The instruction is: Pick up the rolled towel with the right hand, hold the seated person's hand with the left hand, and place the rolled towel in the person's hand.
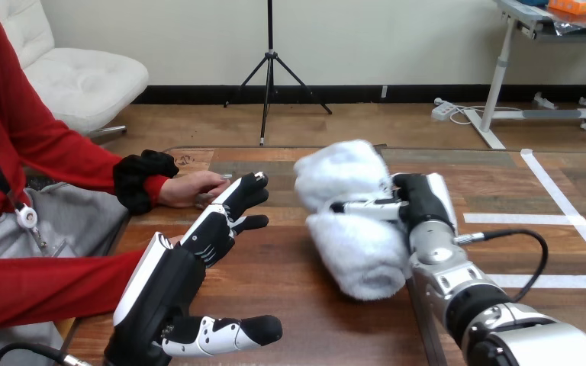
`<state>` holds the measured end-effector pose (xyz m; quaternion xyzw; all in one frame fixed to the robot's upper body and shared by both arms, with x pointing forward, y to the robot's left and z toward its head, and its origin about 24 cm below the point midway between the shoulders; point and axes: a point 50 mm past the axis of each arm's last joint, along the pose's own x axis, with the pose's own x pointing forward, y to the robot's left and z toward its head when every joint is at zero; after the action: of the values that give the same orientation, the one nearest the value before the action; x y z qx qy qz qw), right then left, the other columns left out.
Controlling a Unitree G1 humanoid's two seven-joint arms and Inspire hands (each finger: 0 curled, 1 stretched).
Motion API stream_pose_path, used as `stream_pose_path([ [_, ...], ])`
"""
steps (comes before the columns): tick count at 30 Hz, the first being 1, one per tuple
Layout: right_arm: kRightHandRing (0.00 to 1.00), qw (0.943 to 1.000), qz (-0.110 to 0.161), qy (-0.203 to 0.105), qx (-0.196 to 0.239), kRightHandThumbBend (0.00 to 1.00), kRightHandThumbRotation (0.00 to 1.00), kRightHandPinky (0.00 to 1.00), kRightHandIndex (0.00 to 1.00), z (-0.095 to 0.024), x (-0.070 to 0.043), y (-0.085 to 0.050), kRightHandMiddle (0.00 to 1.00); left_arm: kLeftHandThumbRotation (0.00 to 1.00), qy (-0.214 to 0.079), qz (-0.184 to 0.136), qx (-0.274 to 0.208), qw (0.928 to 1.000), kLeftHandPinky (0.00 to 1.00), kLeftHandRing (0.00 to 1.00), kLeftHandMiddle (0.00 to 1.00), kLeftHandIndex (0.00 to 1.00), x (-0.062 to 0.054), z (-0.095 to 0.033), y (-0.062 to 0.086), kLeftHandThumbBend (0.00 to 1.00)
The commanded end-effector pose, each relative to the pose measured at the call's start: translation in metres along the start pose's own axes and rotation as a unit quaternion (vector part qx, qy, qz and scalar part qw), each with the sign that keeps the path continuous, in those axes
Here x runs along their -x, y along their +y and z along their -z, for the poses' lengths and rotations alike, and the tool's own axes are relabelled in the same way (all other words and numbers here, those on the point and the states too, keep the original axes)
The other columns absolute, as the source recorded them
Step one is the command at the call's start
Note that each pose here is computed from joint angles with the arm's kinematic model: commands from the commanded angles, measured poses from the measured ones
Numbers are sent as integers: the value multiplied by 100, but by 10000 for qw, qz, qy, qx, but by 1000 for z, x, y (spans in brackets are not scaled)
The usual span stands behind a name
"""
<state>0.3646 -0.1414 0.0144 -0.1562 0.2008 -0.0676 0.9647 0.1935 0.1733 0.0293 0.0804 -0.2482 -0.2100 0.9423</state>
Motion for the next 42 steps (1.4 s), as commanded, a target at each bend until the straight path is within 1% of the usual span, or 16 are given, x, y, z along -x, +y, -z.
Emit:
stream_pose_path([
  [1, 43, 9940, 309, -894, -539, 83, 0, 39, 46, -44, -6, -22, 50, 50, -358, -35, -87, 9993, 83, 93, 94, 93, -12, -7, 2, 100],
  [3, 44, 9917, 280, -1002, -755, 82, 0, 40, 46, -46, -6, -24, 50, 50, -351, -46, -104, 9993, 83, 93, 94, 93, -12, -7, 2, 100],
  [5, 45, 9907, 267, -1041, -830, 81, 0, 41, 46, -46, -6, -24, 51, 51, -349, -50, -106, 9993, 83, 92, 94, 93, -11, -7, 1, 100],
  [8, 46, 9868, 191, -1225, -1045, 80, 0, 42, 45, -48, -5, -25, 51, 51, -345, -66, -79, 9994, 83, 92, 94, 93, -11, -7, 1, 100],
  [10, 46, 9833, 132, -1388, -1173, 79, 0, 42, 45, -49, -4, -27, 51, 51, -346, -81, -87, 9993, 83, 92, 94, 92, -11, -7, 1, 100],
  [12, 46, 9785, 76, -1592, -1306, 78, 0, 42, 44, -50, -2, -28, 51, 51, -340, -101, -110, 9993, 83, 92, 94, 92, -11, -7, 1, 100],
  [13, 46, 9774, 65, -1637, -1333, 78, 0, 42, 44, -50, -2, -28, 51, 50, -339, -105, -115, 9993, 83, 92, 94, 92, -11, -7, 1, 100],
  [14, 46, 9745, 42, -1743, -1413, 78, 0, 42, 44, -51, -1, -29, 51, 50, -332, -112, -124, 9993, 83, 92, 94, 92, -10, -7, 1, 100],
  [18, 45, 9683, -5, -1954, -1556, 78, 0, 40, 43, -52, 1, -30, 48, 50, -312, -122, -137, 9993, 83, 92, 94, 92, -10, -7, 1, 100],
  [21, 44, 9629, -47, -2165, -1609, 78, 0, 39, 42, -53, 3, -31, 47, 50, -287, -134, -143, 9994, 82, 92, 94, 92, -9, -7, 2, 100],
  [23, 43, 9606, -76, -2261, -1617, 78, 0, 38, 42, -54, 4, -31, 47, 50, -282, -142, -148, 9994, 82, 92, 94, 92, -9, -7, 2, 100],
  [28, 42, 9555, -141, -2463, -1615, 77, 0, 37, 41, -55, 6, -33, 47, 50, -276, -154, -160, 9994, 82, 92, 94, 92, -8, -8, 2, 100],
  [32, 41, 9488, -225, -2652, -1704, 76, 0, 36, 40, -55, 8, -34, 46, 50, -272, -166, -194, 9993, 82, 92, 94, 92, -8, -8, 2, 100],
  [35, 40, 9452, -265, -2756, -1733, 75, 0, 36, 40, -55, 10, -35, 46, 50, -263, -180, -216, 9993, 82, 92, 94, 92, -7, -8, 1, 100],
  [40, 39, 9414, -306, -2894, -1708, 74, 0, 35, 40, -55, 12, -37, 45, 49, -251, -215, -245, 9992, 82, 92, 94, 92, -7, -8, 1, 100],
  [42, 40, 9407, -298, -2953, -1643, 74, 0, 36, 40, -54, 13, -37, 46, 49, -191, -273, -312, 9990, 82, 92, 94, 92, -6, -8, 1, 100],
])
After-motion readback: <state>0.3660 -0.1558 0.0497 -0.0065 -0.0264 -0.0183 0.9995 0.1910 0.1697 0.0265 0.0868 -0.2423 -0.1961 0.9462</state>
